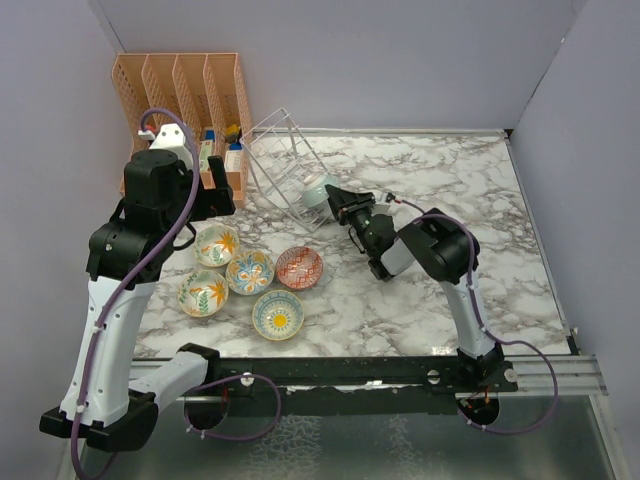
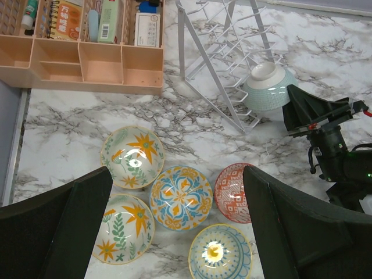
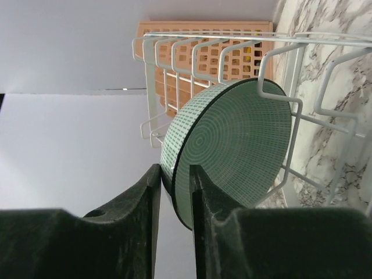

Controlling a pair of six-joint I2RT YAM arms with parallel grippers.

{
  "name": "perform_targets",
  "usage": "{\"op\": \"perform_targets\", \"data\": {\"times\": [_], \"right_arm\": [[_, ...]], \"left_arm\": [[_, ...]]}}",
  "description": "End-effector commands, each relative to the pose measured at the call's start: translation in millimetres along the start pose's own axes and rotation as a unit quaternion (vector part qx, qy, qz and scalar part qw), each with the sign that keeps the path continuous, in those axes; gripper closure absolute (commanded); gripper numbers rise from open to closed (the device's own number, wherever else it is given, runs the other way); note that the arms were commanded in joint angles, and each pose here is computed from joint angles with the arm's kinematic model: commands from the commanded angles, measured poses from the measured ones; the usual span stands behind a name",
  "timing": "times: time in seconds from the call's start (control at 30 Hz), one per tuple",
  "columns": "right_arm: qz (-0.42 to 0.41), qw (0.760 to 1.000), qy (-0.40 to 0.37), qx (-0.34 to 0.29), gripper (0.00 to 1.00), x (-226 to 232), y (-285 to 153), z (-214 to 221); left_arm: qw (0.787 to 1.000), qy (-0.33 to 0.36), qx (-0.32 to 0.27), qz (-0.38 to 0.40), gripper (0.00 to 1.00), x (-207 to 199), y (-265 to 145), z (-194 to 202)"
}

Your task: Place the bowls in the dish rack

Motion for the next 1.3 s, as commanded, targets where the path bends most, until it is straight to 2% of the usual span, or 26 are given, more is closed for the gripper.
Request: {"op": "perform_targets", "data": {"times": [0.0,0.37,0.6,0.67,0.93,1.27], "right_arm": [[-0.059,0.998,-0.004,-0.008,0.73,15,-16,-5],[-0.045,0.998,-0.027,0.019,0.61,29,-15,-9],[-0.054,0.996,-0.054,0.044,0.47,46,-4,-8],[-0.051,0.996,-0.055,0.047,0.4,48,-3,-7],[-0.007,0.995,-0.059,0.075,0.29,44,-15,-6],[0.081,0.99,-0.065,0.096,0.27,20,-39,-8]], "left_arm": [[1.0,0.0,-0.004,0.013,0.02,-3,-3,0],[1.0,-0.006,-0.01,0.017,0.02,-4,-7,-3],[1.0,-0.008,-0.013,0.021,0.02,-6,-7,-4],[1.0,-0.009,-0.014,0.021,0.02,-6,-8,-5],[1.0,-0.011,-0.024,0.017,0.01,-4,-12,-8],[0.999,-0.016,-0.024,0.026,0.01,-7,-13,-9]]}}
Point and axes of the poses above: each gripper's point midway between its finger pads, its own y axis out along the fingers, its own x axis along the line the jaws close on, z = x × y, the point moved 4 cm from there along -y, back along the fingers, and after that the axes turned 13 degrees about -y, right-handed, at the moved point
